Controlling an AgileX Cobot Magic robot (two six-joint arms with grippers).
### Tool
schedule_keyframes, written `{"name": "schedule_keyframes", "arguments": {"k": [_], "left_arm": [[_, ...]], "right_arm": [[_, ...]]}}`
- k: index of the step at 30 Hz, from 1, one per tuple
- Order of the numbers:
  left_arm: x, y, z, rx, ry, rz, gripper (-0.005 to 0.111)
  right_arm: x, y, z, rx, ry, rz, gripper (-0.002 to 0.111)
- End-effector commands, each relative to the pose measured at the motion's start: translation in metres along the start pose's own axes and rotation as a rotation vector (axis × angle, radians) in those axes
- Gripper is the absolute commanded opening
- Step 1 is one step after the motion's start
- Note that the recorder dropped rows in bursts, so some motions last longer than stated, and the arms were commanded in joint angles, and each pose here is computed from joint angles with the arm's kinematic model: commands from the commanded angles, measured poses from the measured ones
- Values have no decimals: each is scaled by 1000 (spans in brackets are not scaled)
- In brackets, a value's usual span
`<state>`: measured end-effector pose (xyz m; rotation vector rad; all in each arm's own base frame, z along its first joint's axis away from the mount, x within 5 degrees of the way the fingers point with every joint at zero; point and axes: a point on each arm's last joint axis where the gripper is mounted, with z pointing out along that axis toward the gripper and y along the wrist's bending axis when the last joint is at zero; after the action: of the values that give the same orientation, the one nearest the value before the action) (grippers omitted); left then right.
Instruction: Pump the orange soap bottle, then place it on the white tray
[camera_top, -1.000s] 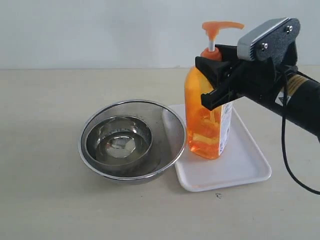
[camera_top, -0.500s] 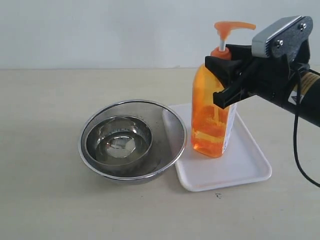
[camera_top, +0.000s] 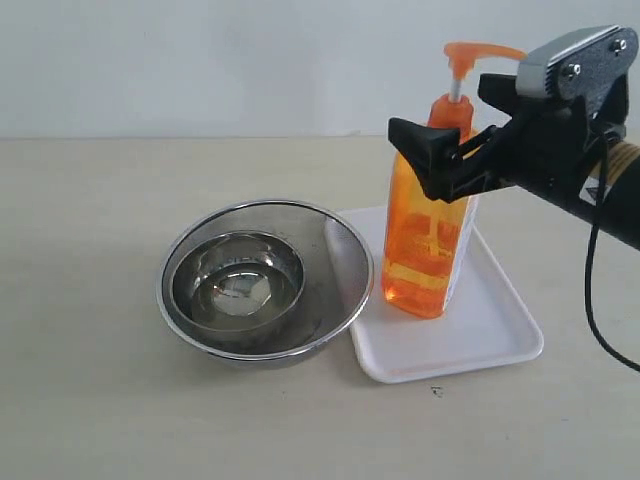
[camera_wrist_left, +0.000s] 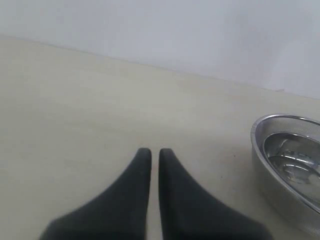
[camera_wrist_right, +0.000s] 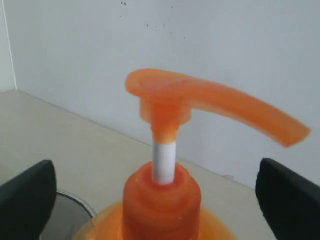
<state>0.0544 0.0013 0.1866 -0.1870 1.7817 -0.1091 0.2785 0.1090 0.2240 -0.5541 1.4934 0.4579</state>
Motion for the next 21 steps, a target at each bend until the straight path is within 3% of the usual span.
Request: {"name": "schedule_keyframes", "arguments": {"k": [1,7,16,21], "left_arm": [[1,0,0,-5,-3,-5,5],[1,0,0,-5,-3,-5,5],[1,0,0,-5,-3,-5,5],[1,0,0,-5,-3,-5,5]], "right_arm": [[-11,-1,-6,22,-27,41,104],[-30,4,-28,43,-85,53,104],[-16,35,-63,-29,-150,136,104],[-14,53,-62,-71,-107,177,104]]}}
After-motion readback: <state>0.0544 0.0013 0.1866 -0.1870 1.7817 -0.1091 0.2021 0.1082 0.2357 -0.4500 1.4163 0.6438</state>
